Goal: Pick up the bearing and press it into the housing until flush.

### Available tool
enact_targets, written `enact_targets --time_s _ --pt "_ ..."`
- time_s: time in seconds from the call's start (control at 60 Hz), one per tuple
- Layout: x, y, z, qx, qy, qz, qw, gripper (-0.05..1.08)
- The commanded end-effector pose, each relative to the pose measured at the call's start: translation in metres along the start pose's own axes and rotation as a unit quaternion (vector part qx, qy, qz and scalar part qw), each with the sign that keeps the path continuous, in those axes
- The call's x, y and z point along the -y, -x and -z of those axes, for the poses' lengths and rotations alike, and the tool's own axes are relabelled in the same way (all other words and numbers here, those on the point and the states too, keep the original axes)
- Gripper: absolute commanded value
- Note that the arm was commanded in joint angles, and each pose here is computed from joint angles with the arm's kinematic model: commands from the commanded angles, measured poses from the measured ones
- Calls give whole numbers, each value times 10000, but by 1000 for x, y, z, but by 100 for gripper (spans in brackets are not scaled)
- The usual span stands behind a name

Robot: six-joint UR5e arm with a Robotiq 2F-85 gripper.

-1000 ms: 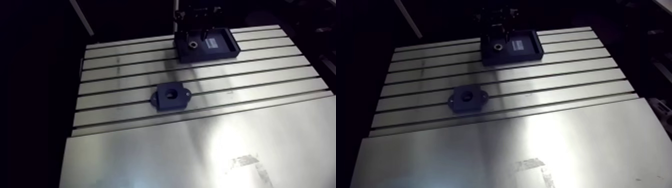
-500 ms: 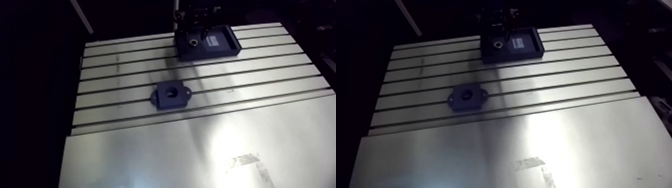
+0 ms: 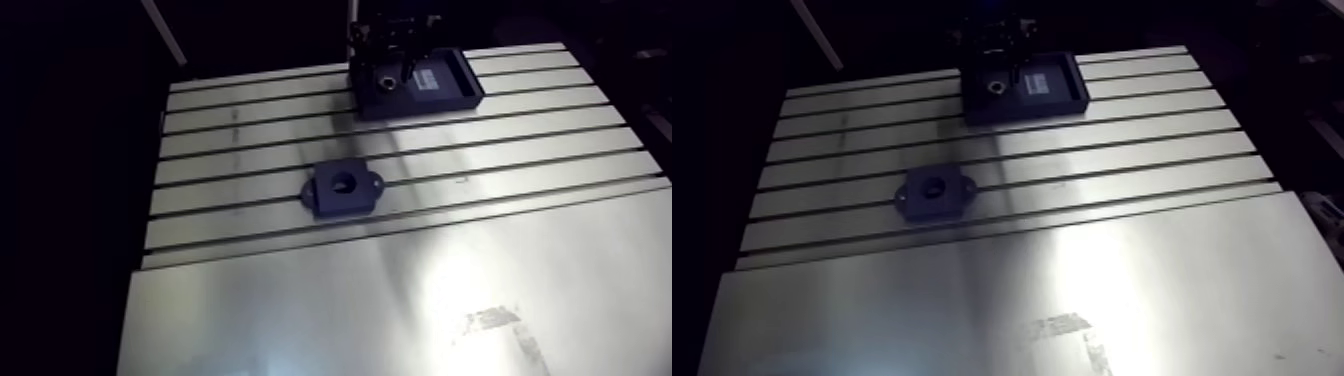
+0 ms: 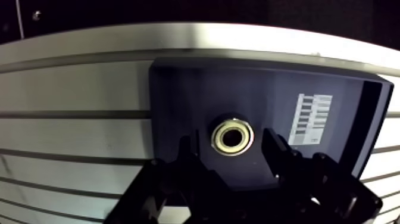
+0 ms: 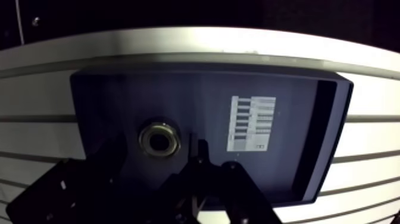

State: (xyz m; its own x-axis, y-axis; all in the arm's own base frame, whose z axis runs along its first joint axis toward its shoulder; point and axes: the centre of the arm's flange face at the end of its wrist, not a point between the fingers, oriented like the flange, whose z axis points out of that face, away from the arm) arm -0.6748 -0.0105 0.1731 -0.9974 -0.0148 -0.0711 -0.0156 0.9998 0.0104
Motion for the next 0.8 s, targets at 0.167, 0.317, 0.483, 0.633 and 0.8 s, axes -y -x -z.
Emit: enact_targets --time_s 0.167,0.317,0.483,0.633,0.8 --pt "0 0 -2 10 -3 -7 10000 39" --pt "0 0 -5 32 -7 -6 10000 41" --pt "0 0 -5 32 -7 -6 10000 44" --pt "0 0 -4 25 -6 -7 10000 44" --pt "0 0 -4 25 -6 -7 10000 47"
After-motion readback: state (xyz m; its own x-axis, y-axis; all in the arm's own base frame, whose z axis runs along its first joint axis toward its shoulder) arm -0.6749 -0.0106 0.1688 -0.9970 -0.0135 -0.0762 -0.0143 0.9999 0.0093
